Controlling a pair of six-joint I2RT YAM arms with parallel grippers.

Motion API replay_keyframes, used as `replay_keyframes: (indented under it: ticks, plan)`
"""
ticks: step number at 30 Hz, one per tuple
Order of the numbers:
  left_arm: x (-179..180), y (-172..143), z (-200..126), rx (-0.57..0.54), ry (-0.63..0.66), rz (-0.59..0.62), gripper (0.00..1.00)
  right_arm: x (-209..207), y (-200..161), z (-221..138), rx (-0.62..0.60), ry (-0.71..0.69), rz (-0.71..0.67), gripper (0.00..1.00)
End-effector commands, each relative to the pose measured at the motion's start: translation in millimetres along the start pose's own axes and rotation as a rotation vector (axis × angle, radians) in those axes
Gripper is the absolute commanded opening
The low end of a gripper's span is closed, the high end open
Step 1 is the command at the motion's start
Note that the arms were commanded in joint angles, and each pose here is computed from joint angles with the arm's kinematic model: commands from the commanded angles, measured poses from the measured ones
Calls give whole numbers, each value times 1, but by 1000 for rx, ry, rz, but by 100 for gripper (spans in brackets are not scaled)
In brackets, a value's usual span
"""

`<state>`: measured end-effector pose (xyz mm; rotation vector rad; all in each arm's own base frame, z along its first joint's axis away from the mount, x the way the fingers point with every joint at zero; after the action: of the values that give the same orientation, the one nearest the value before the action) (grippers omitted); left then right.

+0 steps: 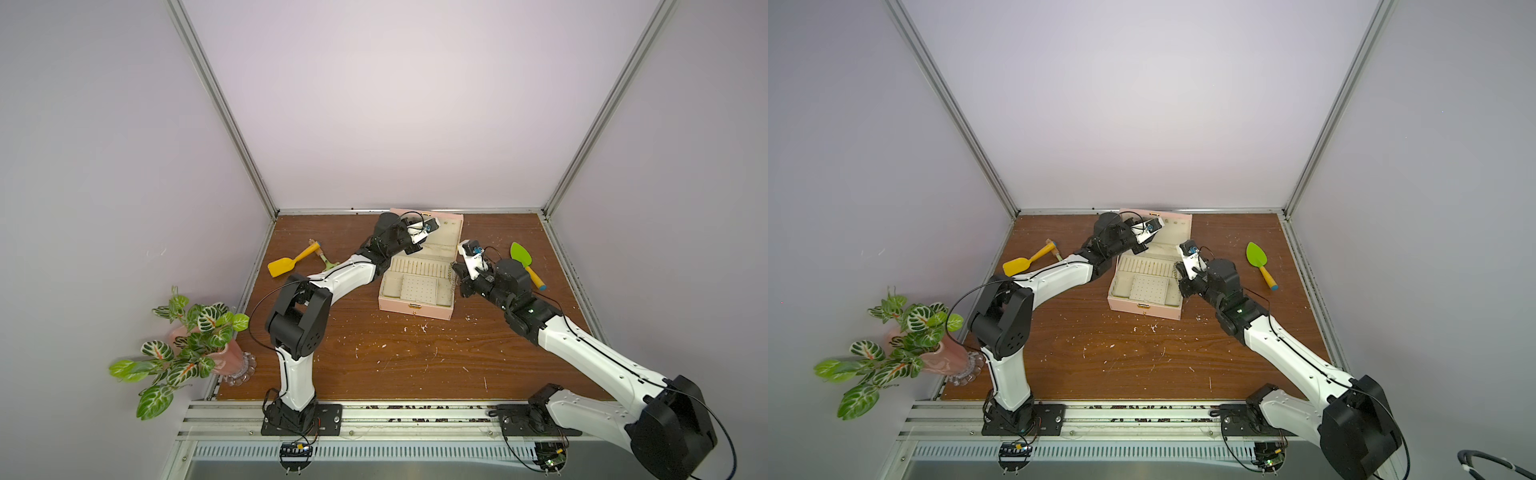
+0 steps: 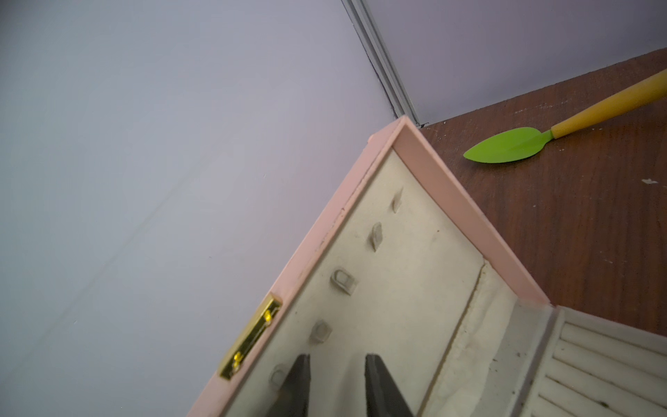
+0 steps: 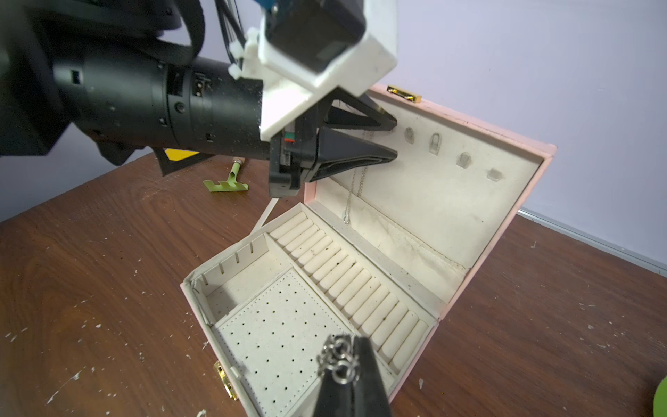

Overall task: Put jewelry chain into jewelry box
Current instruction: Open the fastener on the jewelry box.

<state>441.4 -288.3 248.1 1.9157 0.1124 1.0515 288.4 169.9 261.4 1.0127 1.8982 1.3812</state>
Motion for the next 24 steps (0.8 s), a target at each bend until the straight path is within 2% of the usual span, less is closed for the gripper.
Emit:
replay_keyframes:
  ticks: [1,12,14,24]
  plan:
    - [12,1,6,-5,16,5,30,0,26,-4,-77,10,14,0]
    - [15,1,16,-18,14,33,33,0,22,-2,-64,18,11,0]
    - [22,10,18,-33,18,45,33,1,21,-2,-60,19,9,0]
    - [22,9,27,4,-19,95,28,0,19,0,-51,19,9,0]
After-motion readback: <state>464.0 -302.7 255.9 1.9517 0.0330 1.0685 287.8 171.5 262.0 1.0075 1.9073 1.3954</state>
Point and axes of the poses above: each gripper's point midway between its finger pads, its own z axis out along the fingers, its own x axis along the line the jaws close on, y = z × x, the point moved 6 cm from there along -z, back along the fingers
